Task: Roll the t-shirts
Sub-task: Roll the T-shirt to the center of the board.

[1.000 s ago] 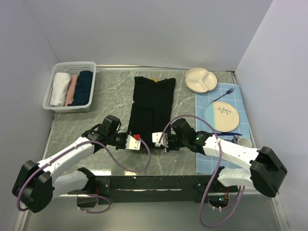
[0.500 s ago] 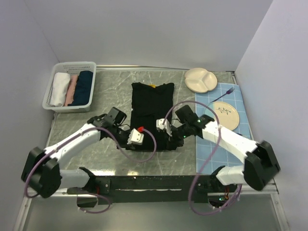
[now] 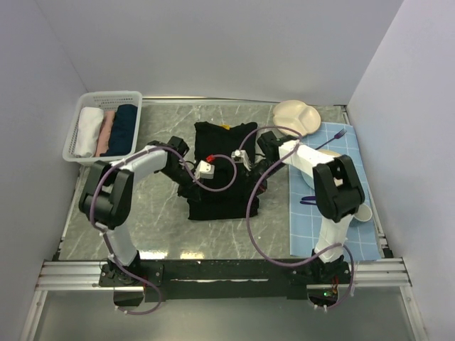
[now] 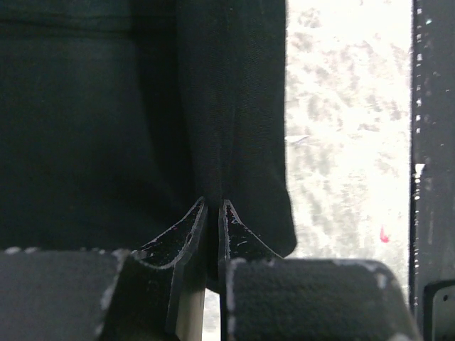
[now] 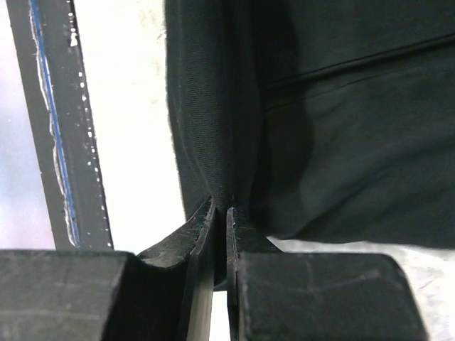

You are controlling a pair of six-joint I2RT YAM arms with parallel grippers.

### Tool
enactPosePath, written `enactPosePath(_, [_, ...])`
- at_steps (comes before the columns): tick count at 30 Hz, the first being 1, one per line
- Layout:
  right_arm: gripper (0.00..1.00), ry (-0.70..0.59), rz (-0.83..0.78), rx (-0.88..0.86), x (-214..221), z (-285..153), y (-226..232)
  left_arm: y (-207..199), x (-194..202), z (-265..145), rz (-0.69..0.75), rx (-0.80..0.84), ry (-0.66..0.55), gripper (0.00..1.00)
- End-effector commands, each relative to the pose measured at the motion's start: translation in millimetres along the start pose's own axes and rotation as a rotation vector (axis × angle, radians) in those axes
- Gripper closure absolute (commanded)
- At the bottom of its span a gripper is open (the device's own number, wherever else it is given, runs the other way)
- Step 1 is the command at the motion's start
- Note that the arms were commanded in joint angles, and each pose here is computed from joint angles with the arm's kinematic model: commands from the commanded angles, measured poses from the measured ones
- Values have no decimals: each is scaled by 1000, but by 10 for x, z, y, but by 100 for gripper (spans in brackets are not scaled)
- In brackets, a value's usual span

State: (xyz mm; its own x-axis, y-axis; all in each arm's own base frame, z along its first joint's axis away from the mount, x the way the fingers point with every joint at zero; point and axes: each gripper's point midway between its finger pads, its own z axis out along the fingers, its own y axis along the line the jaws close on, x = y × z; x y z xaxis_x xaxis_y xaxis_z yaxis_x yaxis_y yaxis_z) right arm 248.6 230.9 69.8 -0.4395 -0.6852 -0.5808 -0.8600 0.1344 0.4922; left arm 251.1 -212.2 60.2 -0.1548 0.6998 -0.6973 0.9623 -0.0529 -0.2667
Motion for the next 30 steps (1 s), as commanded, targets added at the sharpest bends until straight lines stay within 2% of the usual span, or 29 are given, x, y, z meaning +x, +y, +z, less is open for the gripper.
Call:
enactPosePath(1, [87,55,59,-52,115,-63,40,42,158,-69,-22,41,74,87])
enactPosePath(10, [87,120,151,-43,365,51,-26,101,325,15,-72,67,119,87])
enactPosePath(14, [87,133,175,16,394,86,-190,167,454,86,-132,56,153,90])
enactPosePath(17, [82,122,213,84,417,95,-324,276,481,130,-159,21,151,90])
enactPosePath(19, [76,110,238,118,445,78,-351,337,482,154,-159,2,144,90])
enactPosePath(20, [67,84,237,149,404,65,-424,347,482,167,-165,-1,139,90])
enactPosePath(22, [61,51,262,172,380,14,-414,380,481,179,-161,-10,138,90])
enactPosePath(23, [55,33,265,185,361,-22,-429,392,471,176,-155,-14,140,90])
enactPosePath(26, [48,-74,274,246,270,-290,-477,433,485,172,-140,-25,156,90])
enactPosePath(28, [46,-164,276,332,198,-647,-551,451,486,166,-126,-32,166,90])
enactPosePath(30, [33,-233,186,402,66,-923,-474,464,483,176,-119,-35,168,90])
